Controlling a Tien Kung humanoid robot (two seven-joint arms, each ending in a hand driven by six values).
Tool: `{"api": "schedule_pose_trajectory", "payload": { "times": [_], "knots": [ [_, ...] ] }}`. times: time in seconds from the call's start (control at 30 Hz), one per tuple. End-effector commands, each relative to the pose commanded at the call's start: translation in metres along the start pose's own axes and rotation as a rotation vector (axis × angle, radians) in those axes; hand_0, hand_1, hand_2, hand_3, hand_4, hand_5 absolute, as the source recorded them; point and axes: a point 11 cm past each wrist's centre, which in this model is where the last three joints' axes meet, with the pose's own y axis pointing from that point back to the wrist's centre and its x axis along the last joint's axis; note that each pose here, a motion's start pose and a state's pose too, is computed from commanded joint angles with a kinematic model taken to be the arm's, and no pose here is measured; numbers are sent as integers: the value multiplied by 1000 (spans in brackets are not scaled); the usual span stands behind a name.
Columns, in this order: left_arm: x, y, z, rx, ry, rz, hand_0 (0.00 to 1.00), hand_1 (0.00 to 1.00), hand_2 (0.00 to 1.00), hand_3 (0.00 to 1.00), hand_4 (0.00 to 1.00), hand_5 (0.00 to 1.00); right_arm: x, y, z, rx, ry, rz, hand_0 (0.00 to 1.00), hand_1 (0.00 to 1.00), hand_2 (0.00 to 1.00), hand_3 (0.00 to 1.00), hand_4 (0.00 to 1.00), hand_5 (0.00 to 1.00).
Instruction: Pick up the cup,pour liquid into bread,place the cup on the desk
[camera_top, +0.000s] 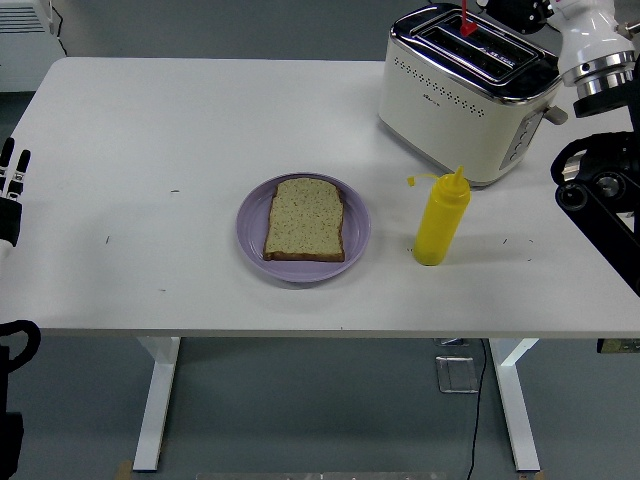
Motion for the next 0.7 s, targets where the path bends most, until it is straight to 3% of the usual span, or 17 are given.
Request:
{"api": "schedule_pose_trajectory", "payload": {
  "times": [0.13, 0.23, 0.5, 0.7],
  "knots": [
    [0, 0, 0, 0, 1, 0, 794, 747, 744, 697, 512, 989, 17, 10, 32, -120, -153, 11, 231, 254, 330, 365, 468, 2],
    [0, 0, 0, -2, 1, 1, 794, 747, 744, 697, 512, 989, 17, 20, 51, -203, -272, 26, 231, 254, 330, 365, 468, 2],
    [-1, 0, -1, 2, 3, -2, 794, 747, 745, 698, 512, 983, 4, 47, 82, -356, -633, 80, 233, 258, 331, 364, 481, 2],
    [0, 0, -1, 0, 4, 2, 794, 747, 745, 697, 512, 978, 12, 69, 112, -412, -817, 183, 244, 261, 332, 365, 486, 2]
  ]
}}
